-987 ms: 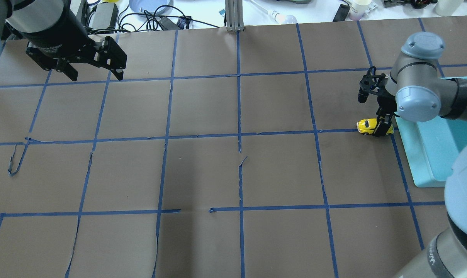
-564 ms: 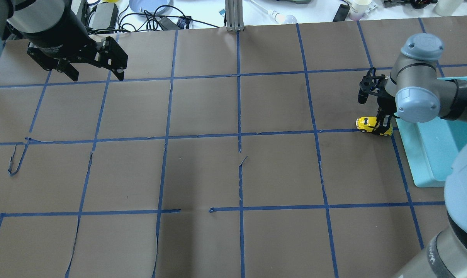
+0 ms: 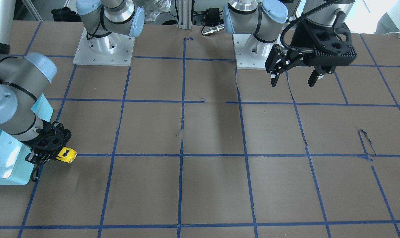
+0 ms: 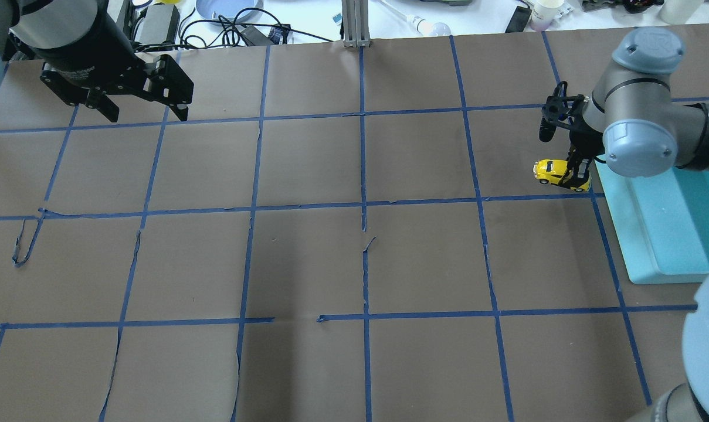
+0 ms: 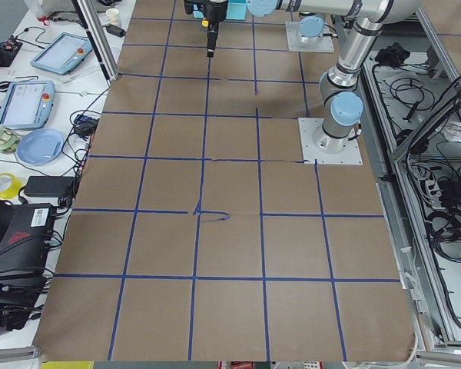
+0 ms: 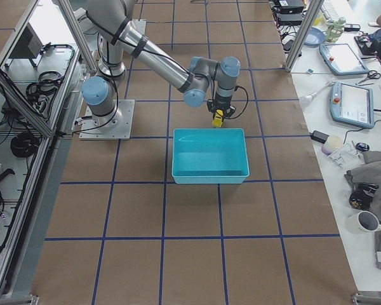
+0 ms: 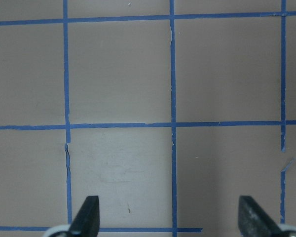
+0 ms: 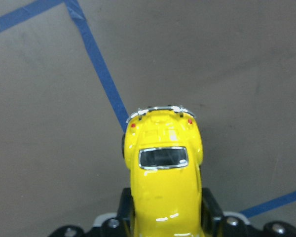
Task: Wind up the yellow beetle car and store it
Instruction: 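Grasp the car with the right gripper and lift it, then carry the car over the light-blue bin and release it inside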
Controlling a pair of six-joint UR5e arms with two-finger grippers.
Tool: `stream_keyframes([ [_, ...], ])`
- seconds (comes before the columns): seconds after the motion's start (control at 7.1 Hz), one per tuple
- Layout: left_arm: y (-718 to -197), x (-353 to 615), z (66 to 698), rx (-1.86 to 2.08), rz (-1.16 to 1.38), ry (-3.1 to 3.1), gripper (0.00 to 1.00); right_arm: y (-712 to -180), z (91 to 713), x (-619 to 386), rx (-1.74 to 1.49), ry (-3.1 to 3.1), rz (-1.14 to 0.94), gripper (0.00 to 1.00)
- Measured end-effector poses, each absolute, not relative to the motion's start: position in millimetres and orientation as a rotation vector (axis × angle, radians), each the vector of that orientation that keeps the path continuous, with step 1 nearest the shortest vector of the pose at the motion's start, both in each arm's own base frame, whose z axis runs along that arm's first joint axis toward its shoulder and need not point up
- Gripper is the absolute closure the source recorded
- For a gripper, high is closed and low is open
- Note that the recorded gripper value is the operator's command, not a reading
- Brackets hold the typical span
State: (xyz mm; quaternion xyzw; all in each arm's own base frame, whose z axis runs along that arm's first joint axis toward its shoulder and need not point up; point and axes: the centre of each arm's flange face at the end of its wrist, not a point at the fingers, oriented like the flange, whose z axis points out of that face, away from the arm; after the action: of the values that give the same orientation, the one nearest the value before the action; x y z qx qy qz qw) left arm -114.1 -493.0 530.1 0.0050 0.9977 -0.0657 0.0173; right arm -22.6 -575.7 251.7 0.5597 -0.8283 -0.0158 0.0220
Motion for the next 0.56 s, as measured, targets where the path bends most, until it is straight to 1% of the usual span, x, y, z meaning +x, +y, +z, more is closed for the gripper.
stream_keyframes([
  [0.28,-494,-113,530,0.012,-0.210,3.100,0.00,-583,323,-20,1.731,-2.544,-0.020,1.00],
  [0.42,-494,-113,530,0.012,-0.212,3.100,0.00,-587,355,-30,1.739,-2.555,-0.061,1.00],
  [0.56,-494,-113,530,0.013,-0.213,3.100,0.00,-587,373,-48,1.767,-2.548,-0.109,1.00],
])
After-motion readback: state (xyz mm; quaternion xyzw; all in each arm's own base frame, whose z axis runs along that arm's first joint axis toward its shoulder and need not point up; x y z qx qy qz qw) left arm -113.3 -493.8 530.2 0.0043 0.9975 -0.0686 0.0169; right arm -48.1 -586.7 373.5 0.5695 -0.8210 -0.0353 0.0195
